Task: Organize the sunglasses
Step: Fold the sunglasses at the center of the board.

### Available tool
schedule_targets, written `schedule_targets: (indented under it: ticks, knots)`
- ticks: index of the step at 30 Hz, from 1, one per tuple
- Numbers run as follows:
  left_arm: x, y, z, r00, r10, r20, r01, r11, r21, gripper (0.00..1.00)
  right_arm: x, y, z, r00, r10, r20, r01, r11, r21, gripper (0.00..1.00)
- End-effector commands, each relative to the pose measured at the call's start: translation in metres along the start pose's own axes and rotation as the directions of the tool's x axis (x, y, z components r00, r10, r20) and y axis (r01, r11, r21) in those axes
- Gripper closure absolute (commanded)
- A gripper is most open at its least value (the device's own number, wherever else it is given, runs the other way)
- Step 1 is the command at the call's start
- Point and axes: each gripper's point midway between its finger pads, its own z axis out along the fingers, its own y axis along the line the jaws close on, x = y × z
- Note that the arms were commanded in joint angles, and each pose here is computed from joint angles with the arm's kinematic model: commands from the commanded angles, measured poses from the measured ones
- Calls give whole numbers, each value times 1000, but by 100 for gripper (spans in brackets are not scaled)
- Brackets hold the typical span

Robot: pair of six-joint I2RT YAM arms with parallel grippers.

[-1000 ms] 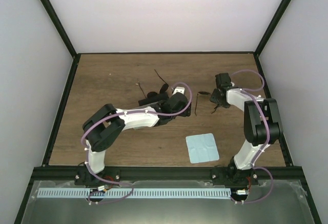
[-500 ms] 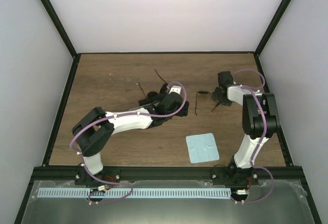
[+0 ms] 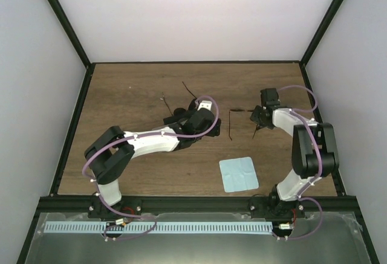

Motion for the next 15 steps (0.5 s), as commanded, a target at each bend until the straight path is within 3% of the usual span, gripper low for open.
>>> schedule_targets:
  ticks: [1,9,15]
  knots:
    - [0,8,1,1000,-10,12,10,1000,-23,23,-15,19,-34,996,-10,83,19,994,-110,99]
    - [-7,15,-1,999,-7,34,8,1000,-18,19,-12,38,-55,975,-157,154,173,980,-95,99]
    - [-36,12,-24,993,41,106,-66,968,241,0,6,56,-70,931,-302,204,317,948,-41,99]
